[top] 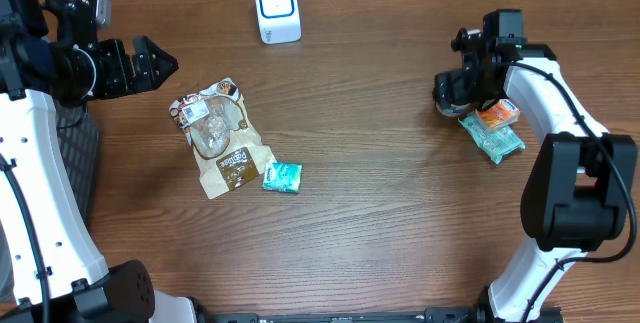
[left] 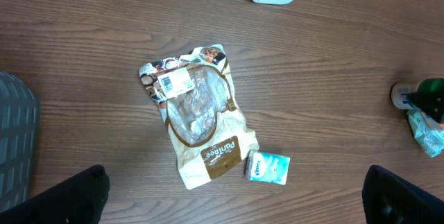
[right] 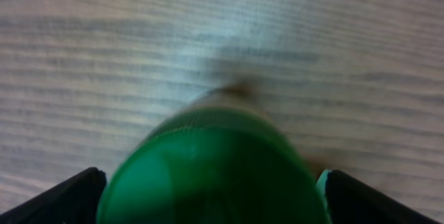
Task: Scan the item barcode
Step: 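Release the jar and move the right gripper toward the snack bag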
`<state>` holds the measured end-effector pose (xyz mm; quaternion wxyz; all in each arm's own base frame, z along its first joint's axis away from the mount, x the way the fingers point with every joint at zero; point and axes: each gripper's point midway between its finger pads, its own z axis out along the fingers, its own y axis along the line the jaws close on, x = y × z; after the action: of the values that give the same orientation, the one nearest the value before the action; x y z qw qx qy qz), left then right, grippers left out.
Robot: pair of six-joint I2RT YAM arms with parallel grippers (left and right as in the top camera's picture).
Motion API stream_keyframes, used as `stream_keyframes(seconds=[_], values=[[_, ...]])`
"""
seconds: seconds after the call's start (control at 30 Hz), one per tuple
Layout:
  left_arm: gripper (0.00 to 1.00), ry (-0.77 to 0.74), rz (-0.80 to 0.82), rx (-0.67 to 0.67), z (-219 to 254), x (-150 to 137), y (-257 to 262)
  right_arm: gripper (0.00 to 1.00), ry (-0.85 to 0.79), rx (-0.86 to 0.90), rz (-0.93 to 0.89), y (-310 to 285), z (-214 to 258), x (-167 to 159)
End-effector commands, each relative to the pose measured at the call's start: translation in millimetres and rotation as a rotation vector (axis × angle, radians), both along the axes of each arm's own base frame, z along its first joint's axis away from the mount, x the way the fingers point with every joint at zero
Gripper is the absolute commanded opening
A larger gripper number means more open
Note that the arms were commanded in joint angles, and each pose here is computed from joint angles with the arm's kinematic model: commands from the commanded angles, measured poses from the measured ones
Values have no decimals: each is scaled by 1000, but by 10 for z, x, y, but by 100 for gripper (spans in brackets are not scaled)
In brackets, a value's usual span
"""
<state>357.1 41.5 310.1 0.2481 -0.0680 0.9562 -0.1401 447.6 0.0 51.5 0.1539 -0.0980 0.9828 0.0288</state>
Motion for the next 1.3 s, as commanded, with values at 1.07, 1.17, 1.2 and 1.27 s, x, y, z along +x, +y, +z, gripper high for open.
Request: stream_keyframes(seconds=[1.07, 1.17, 1.2, 1.27], values=[[100, -31, -21, 9, 82, -7, -19, 64, 182, 434, 226, 2734, 591, -640], [100, -31, -21, 9, 82, -8, -17, 64, 231, 404, 296, 3000, 324, -811], [100, -31, -21, 9, 82, -7, -19, 64, 243, 395, 319, 3052, 260, -860], [100, -31, -21, 9, 82, -8, -17, 64, 272, 377, 361, 3152, 137, -973]])
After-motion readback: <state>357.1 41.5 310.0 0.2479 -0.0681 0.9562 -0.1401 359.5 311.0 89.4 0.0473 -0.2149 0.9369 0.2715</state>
